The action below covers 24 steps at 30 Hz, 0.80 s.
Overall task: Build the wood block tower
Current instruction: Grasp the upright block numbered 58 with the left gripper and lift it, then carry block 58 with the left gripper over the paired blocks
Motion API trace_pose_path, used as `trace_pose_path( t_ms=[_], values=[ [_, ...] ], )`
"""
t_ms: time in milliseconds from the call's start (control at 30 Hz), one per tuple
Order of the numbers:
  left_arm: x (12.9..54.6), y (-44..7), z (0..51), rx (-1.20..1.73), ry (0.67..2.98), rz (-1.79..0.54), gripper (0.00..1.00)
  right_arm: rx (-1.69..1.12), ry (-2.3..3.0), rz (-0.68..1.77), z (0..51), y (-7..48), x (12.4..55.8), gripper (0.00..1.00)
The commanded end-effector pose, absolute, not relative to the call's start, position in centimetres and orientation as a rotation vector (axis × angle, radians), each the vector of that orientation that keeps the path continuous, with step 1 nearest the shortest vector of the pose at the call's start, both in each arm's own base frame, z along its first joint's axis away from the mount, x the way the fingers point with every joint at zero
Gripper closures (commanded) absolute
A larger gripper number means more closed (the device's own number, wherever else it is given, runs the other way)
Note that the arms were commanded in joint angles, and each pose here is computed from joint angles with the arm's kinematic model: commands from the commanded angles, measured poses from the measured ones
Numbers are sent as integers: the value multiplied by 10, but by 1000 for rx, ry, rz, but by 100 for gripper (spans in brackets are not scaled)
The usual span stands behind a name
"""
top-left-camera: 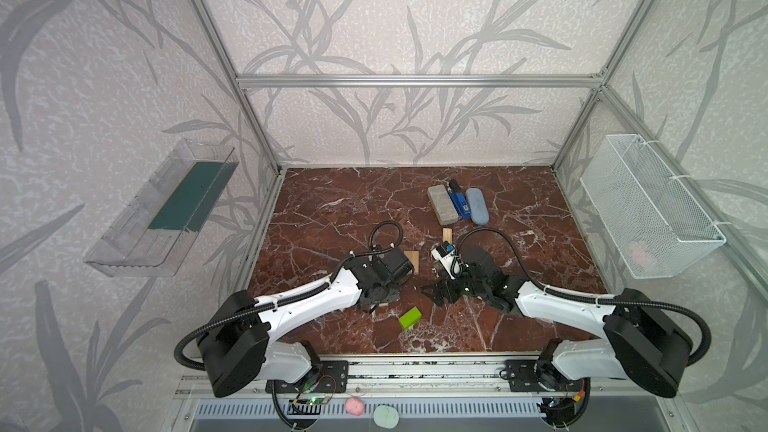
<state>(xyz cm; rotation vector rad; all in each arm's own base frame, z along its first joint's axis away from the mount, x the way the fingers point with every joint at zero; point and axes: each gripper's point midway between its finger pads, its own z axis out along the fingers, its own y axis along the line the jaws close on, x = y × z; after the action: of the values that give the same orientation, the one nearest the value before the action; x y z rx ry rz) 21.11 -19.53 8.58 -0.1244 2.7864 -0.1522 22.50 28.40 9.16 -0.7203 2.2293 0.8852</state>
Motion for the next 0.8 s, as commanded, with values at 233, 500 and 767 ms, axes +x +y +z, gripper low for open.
trace_pose_path(
  t_ms=[233,500,767],
  values=[
    [254,-221,101,107,2773,-163,84,-568,2171,864,105,260,244,3],
    [282,-234,91,122,2839,-215,87,-535,2166,895,106,256,248,3],
    [302,-242,78,106,2872,-172,88,-531,2164,884,106,255,250,3]
  ],
)
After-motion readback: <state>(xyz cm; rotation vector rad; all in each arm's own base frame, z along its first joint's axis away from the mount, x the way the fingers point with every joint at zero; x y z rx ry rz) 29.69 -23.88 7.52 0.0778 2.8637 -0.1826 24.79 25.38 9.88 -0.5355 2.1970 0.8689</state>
